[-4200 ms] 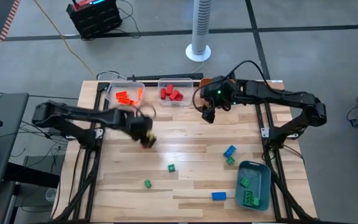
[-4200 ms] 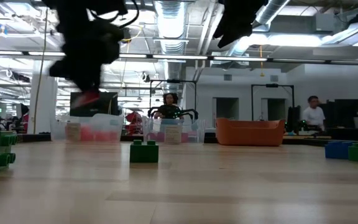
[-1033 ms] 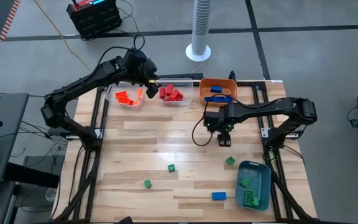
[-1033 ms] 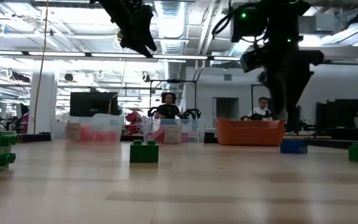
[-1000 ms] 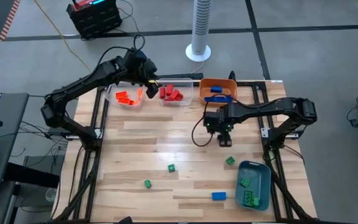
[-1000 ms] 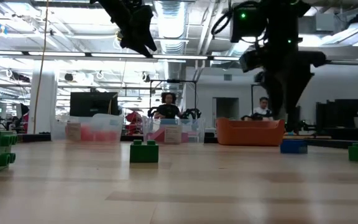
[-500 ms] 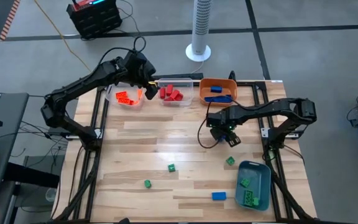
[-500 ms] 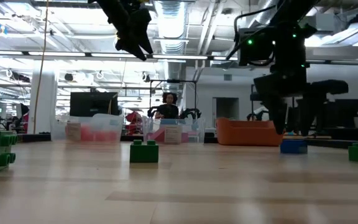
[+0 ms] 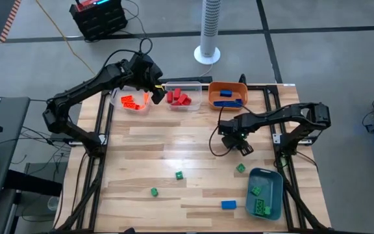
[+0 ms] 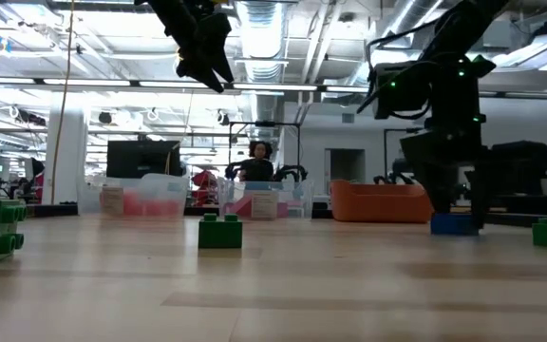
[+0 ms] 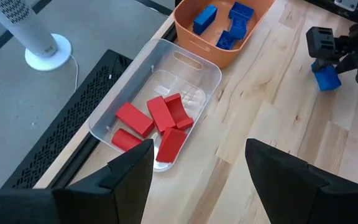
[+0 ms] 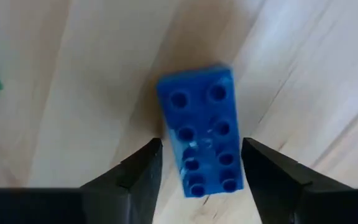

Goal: Sort blocks
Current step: Put the blue game piece into the orange bin

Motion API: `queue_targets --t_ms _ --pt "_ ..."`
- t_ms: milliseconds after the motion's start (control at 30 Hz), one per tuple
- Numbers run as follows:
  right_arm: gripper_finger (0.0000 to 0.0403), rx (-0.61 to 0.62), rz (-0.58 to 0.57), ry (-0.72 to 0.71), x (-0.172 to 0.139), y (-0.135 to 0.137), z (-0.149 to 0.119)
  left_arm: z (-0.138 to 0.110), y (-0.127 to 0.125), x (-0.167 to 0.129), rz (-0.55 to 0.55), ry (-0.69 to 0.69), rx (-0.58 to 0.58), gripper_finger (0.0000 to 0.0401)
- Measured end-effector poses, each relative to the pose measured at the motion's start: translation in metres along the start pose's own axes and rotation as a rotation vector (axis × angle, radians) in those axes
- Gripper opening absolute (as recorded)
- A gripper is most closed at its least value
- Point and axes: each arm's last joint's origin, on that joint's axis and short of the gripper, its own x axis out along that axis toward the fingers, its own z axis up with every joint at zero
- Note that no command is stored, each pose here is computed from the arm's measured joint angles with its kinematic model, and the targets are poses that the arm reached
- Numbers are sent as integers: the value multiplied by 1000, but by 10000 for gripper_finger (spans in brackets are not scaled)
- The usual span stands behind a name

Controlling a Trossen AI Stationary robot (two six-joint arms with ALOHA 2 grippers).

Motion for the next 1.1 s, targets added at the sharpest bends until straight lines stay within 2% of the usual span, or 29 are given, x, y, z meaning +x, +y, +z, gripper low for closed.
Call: queue_targets --t_ms 100,300,367,467,700,867,967,1100 --pt "193 45 -16 -23 0 -4 0 0 0 0 0 1 0 249" --pt "88 118 -33 -48 -2 -13 -2 -2 0 0 0 16 -1 249" --pt "70 138 -31 -50 -6 -17 -1 -2 0 0 0 24 -2 249" --pt "65 169 -52 -79 -22 -30 3 -4 0 0 1 38 -2 249" --pt "75 298 -151 -255 -77 -84 3 -7 0 0 -1 70 2 249" --pt "76 486 -313 -316 -111 -128 -24 -8 0 0 -1 85 0 249" --pt "76 605 -350 -313 -113 -145 -48 -8 0 0 -1 86 -1 249" --pt "80 759 -332 -270 -98 -162 -69 -8 0 0 -1 85 -8 249"
